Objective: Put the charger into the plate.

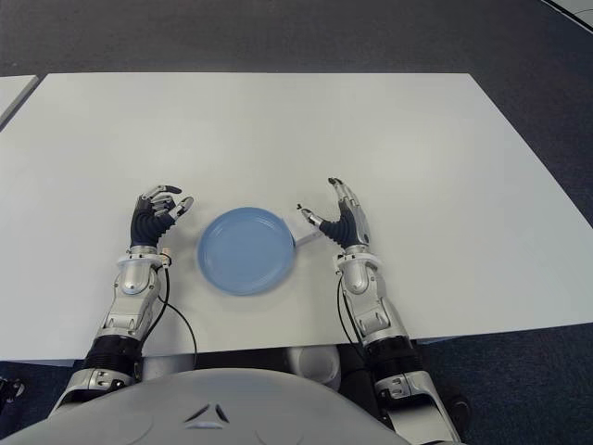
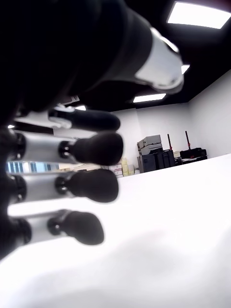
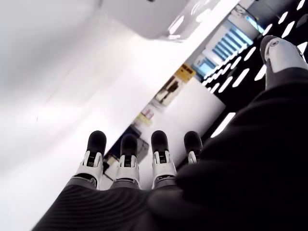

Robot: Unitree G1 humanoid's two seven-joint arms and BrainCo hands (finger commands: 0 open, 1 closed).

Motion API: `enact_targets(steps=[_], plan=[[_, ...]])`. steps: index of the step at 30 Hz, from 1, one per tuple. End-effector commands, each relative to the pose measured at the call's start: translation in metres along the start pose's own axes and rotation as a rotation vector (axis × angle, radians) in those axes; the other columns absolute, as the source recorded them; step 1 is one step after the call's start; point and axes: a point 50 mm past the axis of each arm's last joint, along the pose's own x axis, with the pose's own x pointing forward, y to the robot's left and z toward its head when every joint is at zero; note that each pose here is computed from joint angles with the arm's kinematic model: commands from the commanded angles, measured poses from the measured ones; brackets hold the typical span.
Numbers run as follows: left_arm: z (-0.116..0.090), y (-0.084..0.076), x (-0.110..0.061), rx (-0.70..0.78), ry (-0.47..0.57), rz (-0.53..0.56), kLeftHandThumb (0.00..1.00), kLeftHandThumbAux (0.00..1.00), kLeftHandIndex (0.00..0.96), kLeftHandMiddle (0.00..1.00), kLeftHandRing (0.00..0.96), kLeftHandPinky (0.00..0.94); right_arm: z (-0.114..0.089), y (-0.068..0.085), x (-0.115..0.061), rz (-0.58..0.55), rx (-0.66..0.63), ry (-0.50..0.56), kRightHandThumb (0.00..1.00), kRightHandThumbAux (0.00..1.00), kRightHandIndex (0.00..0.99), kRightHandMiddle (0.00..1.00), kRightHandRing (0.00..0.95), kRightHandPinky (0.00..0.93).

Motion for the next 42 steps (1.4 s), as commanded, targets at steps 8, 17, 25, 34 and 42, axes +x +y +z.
enact_targets(steps=[8,17,25,34,42], plan=[[-0.004,0.001,-0.004,0.007,0.032,0.002,0.705,0.721,0.437,0.775,0.760,0.756,-0.007,0.016,0.003,0.107,-0.008,0.052,0.271,0.417,0.000,0.000,0.000,0.000],[-0.004,0.001,-0.004,0.012,0.034,0.004,0.706,0.721,0.438,0.777,0.761,0.754,-0.010,0.022,0.004,0.106,-0.065,0.065,0.399,0.303,0.000,0.000,0.000,0.000],[-0.004,0.001,-0.004,0.006,0.034,0.005,0.706,0.721,0.437,0.775,0.759,0.754,-0.012,0.023,0.002,0.108,-0.131,0.119,0.554,0.264,0.000,0.000,0.000,0.000],[-0.003,0.001,-0.004,0.005,0.030,0.004,0.705,0.721,0.437,0.775,0.761,0.758,-0.013,0.024,0.004,0.080,-0.395,0.122,0.702,0.272,0.000,0.000,0.000,0.000],[-0.003,0.001,-0.004,0.006,0.021,0.008,0.705,0.721,0.437,0.783,0.769,0.764,-0.012,0.024,0.005,0.063,-0.535,0.104,0.758,0.305,0.000,0.000,0.000,0.000]])
